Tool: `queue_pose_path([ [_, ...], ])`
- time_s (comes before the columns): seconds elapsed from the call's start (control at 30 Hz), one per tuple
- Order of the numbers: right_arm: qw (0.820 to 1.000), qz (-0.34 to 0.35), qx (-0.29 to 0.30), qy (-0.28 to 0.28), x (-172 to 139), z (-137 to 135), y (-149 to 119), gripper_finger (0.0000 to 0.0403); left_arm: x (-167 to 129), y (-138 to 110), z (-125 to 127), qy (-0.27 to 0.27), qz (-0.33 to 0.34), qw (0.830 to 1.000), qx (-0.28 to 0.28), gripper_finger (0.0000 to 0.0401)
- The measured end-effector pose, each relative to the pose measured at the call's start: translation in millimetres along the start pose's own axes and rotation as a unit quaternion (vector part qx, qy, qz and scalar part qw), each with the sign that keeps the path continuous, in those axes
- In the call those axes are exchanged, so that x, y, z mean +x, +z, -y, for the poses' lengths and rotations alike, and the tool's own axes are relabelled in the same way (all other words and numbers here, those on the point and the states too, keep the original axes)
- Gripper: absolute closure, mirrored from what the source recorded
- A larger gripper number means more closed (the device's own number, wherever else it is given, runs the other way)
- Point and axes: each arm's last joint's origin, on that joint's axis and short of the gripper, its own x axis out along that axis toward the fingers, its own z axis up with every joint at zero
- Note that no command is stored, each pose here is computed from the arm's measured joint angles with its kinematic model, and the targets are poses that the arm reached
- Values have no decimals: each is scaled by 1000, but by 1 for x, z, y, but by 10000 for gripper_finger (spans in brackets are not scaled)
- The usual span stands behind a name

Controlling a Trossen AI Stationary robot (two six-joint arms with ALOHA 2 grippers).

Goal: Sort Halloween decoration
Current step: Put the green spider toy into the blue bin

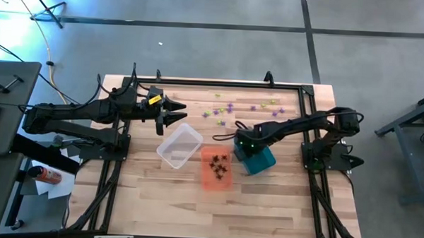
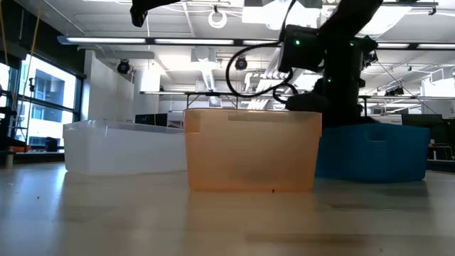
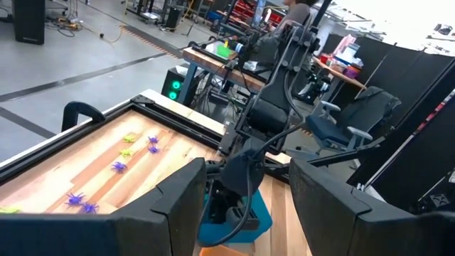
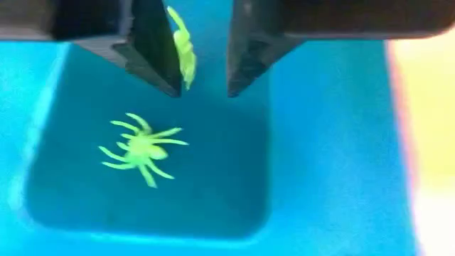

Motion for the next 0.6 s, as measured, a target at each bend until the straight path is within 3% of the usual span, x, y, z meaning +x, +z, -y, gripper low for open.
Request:
queue_pose_path([
  [0.2,999,-11,-51,-5,-21,-13,7,217,0,0,0,0,0,1000,0,213],
  [0.37,993,-3,-115,-33,-53,-25,14,188,0,0,0,0,0,1000,0,213],
  [0.6,971,135,-196,-20,-139,-31,15,187,0,0,0,1,-2,1000,0,213],
])
